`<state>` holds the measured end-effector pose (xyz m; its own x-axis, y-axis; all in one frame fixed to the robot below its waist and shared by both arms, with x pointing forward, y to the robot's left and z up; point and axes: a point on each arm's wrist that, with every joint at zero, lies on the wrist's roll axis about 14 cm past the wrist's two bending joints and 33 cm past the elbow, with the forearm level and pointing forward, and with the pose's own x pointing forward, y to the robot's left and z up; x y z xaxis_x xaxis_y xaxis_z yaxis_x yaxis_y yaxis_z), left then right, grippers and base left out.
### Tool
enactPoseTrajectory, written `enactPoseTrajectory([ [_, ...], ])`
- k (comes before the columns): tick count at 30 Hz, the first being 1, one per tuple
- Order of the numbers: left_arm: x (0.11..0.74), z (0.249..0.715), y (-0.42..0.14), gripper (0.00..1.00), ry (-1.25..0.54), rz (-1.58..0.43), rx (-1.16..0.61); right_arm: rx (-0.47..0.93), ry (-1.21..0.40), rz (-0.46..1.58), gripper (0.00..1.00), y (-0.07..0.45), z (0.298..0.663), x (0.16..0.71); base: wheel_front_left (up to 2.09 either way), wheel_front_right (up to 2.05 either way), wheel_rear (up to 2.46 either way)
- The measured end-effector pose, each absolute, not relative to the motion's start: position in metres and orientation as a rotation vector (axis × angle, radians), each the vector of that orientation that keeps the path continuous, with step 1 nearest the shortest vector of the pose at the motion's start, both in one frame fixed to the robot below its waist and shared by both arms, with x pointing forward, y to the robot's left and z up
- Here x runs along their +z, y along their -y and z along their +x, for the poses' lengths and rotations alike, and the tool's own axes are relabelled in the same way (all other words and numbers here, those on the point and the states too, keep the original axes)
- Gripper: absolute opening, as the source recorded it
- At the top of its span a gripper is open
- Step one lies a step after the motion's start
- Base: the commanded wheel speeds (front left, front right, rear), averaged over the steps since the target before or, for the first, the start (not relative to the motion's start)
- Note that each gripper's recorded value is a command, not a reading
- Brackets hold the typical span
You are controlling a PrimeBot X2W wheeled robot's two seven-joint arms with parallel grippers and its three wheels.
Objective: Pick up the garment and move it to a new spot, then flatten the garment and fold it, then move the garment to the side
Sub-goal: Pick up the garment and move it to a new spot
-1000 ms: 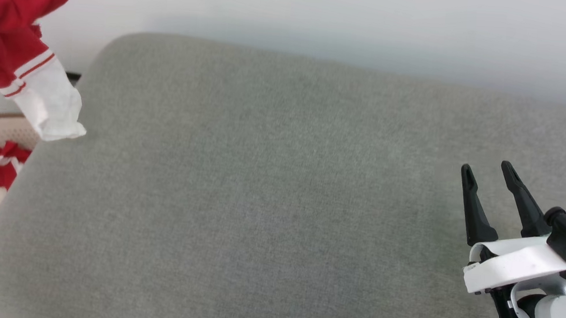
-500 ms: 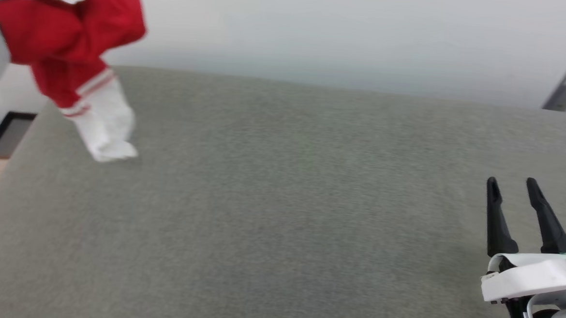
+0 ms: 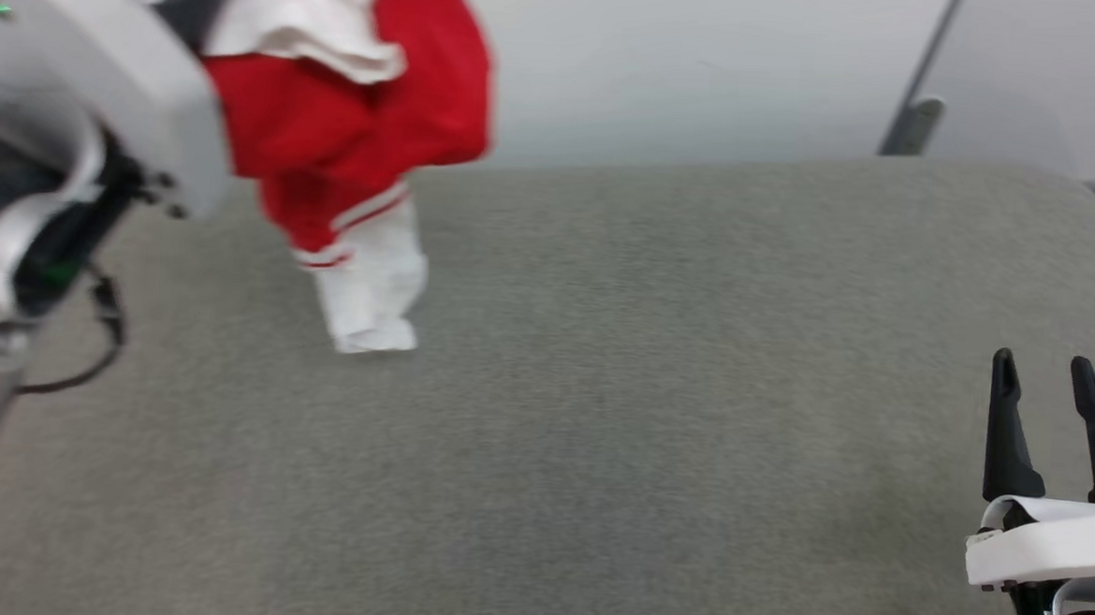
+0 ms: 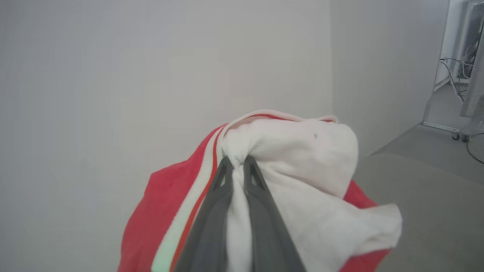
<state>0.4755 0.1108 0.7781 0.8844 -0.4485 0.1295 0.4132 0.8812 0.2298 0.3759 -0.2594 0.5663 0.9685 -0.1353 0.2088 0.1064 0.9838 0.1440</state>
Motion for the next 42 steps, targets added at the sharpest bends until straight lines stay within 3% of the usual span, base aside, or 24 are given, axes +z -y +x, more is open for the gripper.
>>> enactPoseTrajectory([
  [8,0.762,0.478,-0.024,0.0,0.162,0.136,-0.668,-0.207,0.208,0.129,1.0,0.282,0.363,0.558,0.0,0.0,0.0],
  [16,0.707,0.486,0.012,0.0,0.041,0.009,-0.759,-0.215,0.182,0.139,1.0,0.28,0.373,0.545,0.0,0.0,0.0],
  [27,0.572,0.514,-0.037,0.0,-0.258,-0.125,-0.589,-0.191,0.148,0.162,1.0,0.268,0.389,0.528,0.0,0.0,0.0],
  [42,0.433,0.509,-0.12,0.0,-0.652,-0.056,-0.355,-0.14,0.137,0.164,1.0,0.252,0.41,0.522,0.0,0.0,0.0],
])
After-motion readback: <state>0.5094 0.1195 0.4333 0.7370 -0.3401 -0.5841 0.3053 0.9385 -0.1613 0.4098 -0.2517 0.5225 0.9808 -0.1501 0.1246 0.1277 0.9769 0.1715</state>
